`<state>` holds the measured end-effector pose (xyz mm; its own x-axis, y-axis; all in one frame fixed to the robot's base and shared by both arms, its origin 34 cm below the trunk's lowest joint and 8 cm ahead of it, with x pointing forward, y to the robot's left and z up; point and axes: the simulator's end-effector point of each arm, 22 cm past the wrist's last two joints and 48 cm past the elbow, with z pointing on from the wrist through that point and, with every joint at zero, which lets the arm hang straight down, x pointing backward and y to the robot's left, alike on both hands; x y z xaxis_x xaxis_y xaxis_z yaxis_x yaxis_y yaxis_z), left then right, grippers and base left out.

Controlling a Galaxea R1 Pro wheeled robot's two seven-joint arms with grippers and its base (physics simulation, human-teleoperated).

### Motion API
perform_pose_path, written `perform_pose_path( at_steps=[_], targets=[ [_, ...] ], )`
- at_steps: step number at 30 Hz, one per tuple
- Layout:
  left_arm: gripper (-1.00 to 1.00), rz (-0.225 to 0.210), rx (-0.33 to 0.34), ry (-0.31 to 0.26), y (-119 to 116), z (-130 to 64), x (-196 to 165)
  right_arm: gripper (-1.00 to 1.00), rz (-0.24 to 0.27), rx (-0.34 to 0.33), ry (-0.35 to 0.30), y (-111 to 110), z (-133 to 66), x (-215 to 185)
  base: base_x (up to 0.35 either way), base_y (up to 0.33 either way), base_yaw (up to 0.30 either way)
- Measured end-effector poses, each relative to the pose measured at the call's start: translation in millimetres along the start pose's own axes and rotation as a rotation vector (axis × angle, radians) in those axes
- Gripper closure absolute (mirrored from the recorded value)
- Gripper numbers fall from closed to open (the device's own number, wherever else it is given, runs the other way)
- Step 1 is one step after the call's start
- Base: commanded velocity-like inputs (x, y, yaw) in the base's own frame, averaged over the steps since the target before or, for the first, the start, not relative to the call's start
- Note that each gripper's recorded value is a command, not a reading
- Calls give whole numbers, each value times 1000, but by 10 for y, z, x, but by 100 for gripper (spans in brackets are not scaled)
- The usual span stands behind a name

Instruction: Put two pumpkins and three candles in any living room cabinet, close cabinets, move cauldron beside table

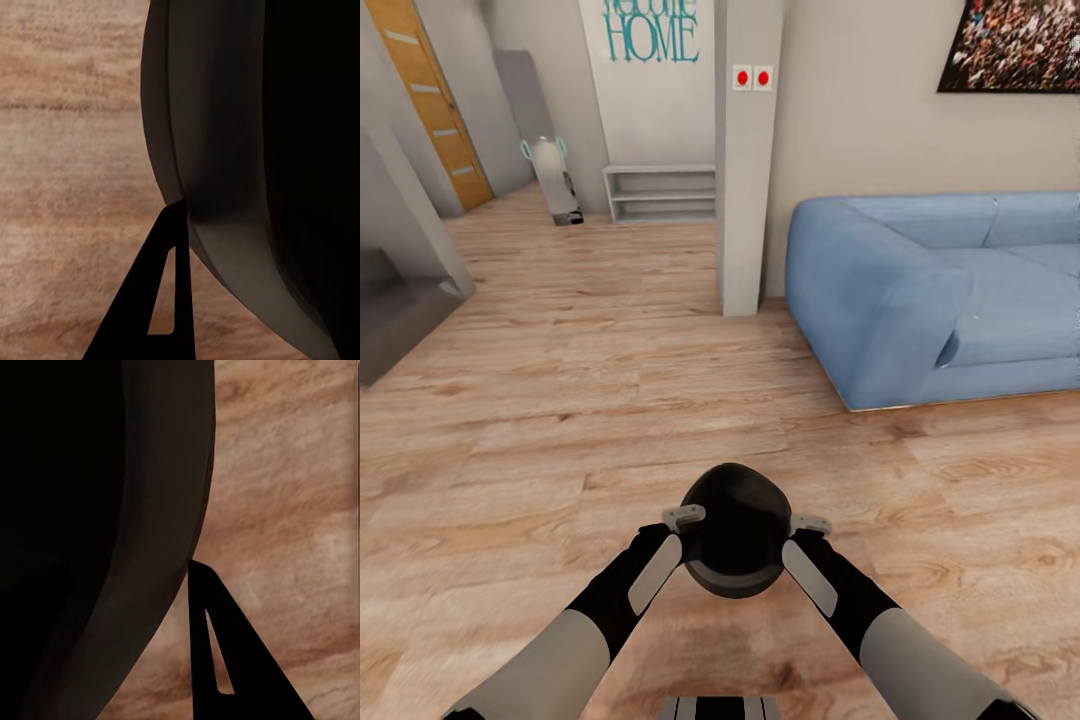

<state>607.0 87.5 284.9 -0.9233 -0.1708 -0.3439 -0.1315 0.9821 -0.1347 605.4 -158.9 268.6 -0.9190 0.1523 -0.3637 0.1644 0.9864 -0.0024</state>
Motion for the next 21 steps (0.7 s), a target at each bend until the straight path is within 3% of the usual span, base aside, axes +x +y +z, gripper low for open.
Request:
perform_pose_path(
  at_steps=[21],
  targets=[
    [100, 0, 2, -12, -82, -390, -287, 100, -2, -3, -12, 21, -390, -300, 0, 0, 0]
  ],
)
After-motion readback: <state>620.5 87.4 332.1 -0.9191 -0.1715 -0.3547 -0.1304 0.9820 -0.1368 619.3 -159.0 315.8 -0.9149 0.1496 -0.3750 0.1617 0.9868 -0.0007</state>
